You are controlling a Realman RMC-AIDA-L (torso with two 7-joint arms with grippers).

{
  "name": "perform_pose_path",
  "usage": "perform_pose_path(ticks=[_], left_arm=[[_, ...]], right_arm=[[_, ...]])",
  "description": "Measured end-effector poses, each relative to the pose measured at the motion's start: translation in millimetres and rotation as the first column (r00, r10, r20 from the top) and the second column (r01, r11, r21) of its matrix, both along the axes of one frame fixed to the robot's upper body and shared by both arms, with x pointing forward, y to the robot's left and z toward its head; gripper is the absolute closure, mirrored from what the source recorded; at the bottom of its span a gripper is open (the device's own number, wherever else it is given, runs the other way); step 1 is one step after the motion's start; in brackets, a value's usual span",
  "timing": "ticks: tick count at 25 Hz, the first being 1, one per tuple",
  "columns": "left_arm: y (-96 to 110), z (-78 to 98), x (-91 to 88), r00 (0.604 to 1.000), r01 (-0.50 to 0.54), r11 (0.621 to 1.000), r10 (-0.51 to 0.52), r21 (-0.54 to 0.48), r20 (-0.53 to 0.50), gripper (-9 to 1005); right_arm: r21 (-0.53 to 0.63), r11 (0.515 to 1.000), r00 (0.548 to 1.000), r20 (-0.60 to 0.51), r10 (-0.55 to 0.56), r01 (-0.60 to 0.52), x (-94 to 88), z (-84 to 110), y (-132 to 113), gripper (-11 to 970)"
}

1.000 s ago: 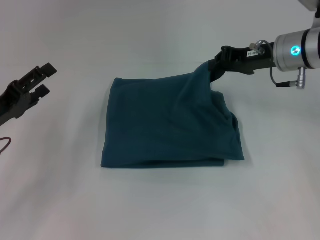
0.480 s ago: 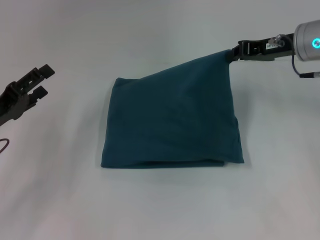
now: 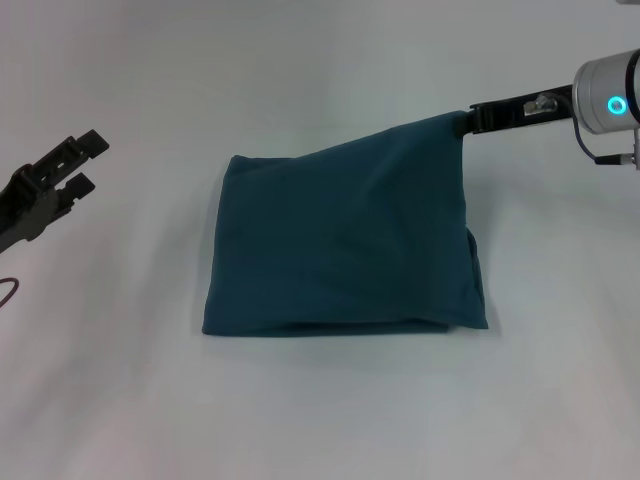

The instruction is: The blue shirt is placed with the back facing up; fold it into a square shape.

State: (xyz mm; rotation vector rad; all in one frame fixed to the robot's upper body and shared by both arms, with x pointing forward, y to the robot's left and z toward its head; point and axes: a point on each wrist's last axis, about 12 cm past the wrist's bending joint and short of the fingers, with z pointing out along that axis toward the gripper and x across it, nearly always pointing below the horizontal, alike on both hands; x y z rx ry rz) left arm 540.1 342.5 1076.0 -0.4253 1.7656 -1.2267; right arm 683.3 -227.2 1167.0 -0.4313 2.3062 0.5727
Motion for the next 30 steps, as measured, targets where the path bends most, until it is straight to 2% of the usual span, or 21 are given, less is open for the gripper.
perform_pose_path(ticks=[6, 15, 27, 30], left_arm=[[-0.3, 0.3, 0.5, 1.0, 0.0, 1.0, 0.0, 0.001, 0.001, 62], [-0.3, 0.1, 0.4, 1.0, 0.0, 1.0, 0.0, 0.0, 0.001, 62], [0.0, -1.0, -1.1, 1.0, -0.002, 1.0, 0.002, -0.004, -0.004, 62], [0.1, -1.1, -1.6, 1.0, -0.001, 1.0, 0.001, -0.007, -0.006, 62]], right_arm=[[-0.03, 1.0, 0.999, 0.037, -0.006, 0.007, 3.6, 2.1, 0.8, 954], [-0.11, 0.994, 0.998, 0.063, 0.018, -0.011, 4.0, -4.6, 9.5, 947], [-0.263, 0.965, 0.993, 0.115, 0.026, 0.005, 10.7, -7.6, 19.8, 939], [-0.269, 0.963, 0.992, 0.123, 0.006, 0.027, 12.5, -6.9, 18.3, 737]])
